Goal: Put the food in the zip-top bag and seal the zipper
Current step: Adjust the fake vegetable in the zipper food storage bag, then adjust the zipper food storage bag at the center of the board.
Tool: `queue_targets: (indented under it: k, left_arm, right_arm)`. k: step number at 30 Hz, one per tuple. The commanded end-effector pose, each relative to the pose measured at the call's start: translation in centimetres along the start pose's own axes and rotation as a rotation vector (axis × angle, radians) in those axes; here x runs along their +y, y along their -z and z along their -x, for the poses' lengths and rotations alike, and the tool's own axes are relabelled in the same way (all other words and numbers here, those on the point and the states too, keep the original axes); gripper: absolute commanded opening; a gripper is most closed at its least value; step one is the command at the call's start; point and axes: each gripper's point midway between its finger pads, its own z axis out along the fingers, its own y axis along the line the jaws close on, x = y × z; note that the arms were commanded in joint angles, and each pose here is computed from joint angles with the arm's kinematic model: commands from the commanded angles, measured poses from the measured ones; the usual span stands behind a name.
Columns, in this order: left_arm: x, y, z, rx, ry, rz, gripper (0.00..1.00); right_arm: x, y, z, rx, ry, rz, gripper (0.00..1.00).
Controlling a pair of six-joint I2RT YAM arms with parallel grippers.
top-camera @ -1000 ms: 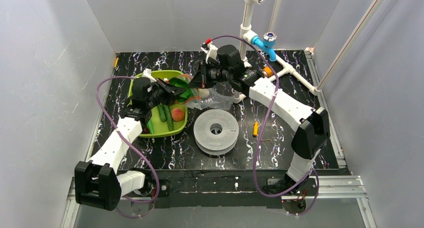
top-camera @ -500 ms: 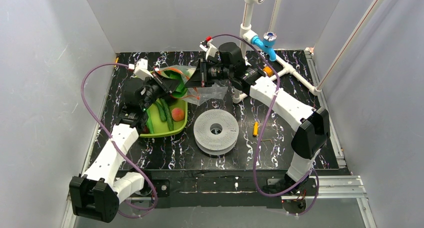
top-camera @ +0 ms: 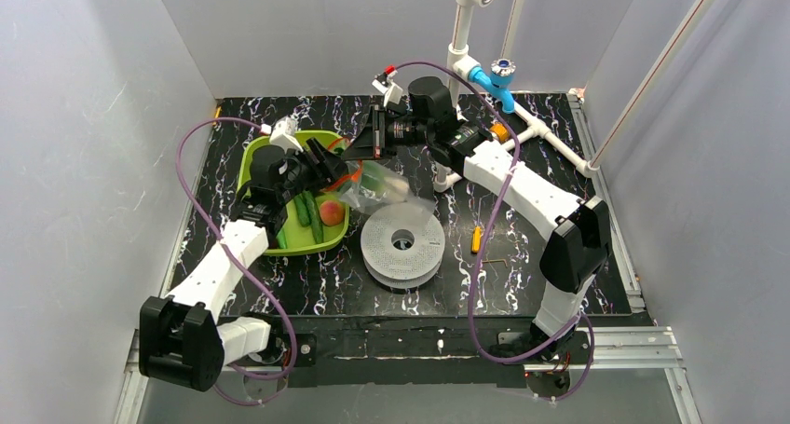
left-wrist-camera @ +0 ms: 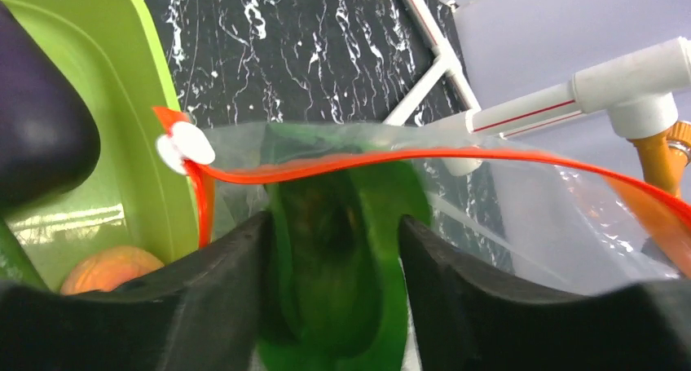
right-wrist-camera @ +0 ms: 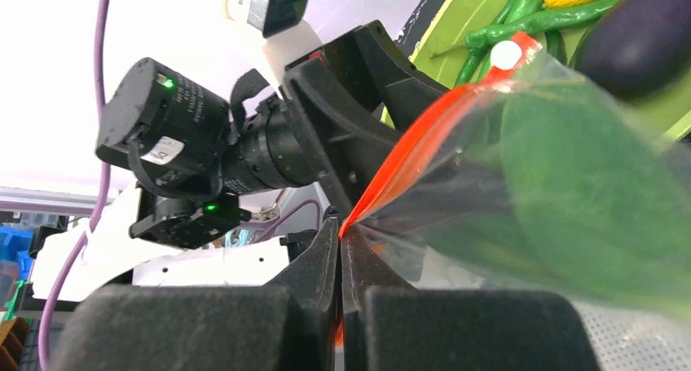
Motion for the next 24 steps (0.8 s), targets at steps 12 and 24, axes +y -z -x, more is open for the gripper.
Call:
queue_targets:
  k: [12,24]
  left_arm:
    - [-0.5,12.6,-1.3,0.188,0.096,0.28,0.94]
    - [0.9,9.9,-1.4,0.141,0.348,0.346,0.29]
  right_arm:
    - [-2.6,1.8,1.6,-0.05,0.019,-0.094,0.01]
    - [-2.0,2.7,1.6,-0.057,0.06,-0.108,0.01]
